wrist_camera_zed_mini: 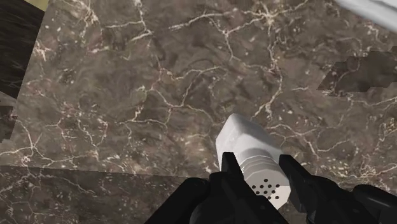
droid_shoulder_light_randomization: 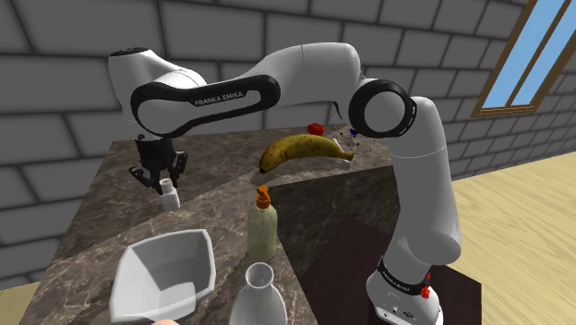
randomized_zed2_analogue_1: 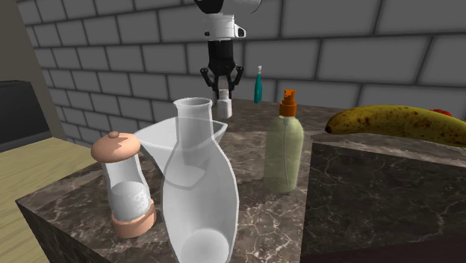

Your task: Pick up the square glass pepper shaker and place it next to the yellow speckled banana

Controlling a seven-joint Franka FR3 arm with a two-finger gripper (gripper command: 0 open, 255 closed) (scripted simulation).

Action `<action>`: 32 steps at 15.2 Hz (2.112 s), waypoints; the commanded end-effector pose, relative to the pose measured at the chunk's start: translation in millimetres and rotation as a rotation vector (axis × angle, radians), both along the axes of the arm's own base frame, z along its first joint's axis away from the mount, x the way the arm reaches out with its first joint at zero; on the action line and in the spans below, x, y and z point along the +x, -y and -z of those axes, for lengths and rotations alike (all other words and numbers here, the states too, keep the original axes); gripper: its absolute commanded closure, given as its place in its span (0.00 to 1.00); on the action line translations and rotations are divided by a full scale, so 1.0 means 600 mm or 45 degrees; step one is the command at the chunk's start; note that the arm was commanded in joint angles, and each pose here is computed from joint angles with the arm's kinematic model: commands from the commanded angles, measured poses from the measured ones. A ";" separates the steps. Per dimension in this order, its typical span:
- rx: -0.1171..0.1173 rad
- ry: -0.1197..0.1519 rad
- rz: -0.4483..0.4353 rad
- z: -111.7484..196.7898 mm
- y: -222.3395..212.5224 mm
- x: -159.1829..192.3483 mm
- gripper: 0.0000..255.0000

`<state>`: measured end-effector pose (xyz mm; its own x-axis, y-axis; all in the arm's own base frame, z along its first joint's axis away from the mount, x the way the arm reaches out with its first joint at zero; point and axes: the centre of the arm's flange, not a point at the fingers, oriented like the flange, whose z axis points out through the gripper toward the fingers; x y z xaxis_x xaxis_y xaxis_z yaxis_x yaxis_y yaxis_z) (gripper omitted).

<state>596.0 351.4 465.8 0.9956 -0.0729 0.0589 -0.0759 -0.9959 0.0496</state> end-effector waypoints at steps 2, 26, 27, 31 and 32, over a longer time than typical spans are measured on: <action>0.000 0.000 0.000 -0.029 0.000 0.000 1.00; 0.000 0.000 0.000 -0.147 0.216 -0.041 1.00; 0.000 0.000 0.000 -0.147 0.237 -0.045 1.00; 0.000 0.000 0.000 -0.147 0.324 -0.062 1.00; 0.000 0.000 0.000 -0.147 0.345 -0.066 1.00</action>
<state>559.6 155.2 554.9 0.9955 -0.0741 0.0586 -0.0770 -0.9958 0.0502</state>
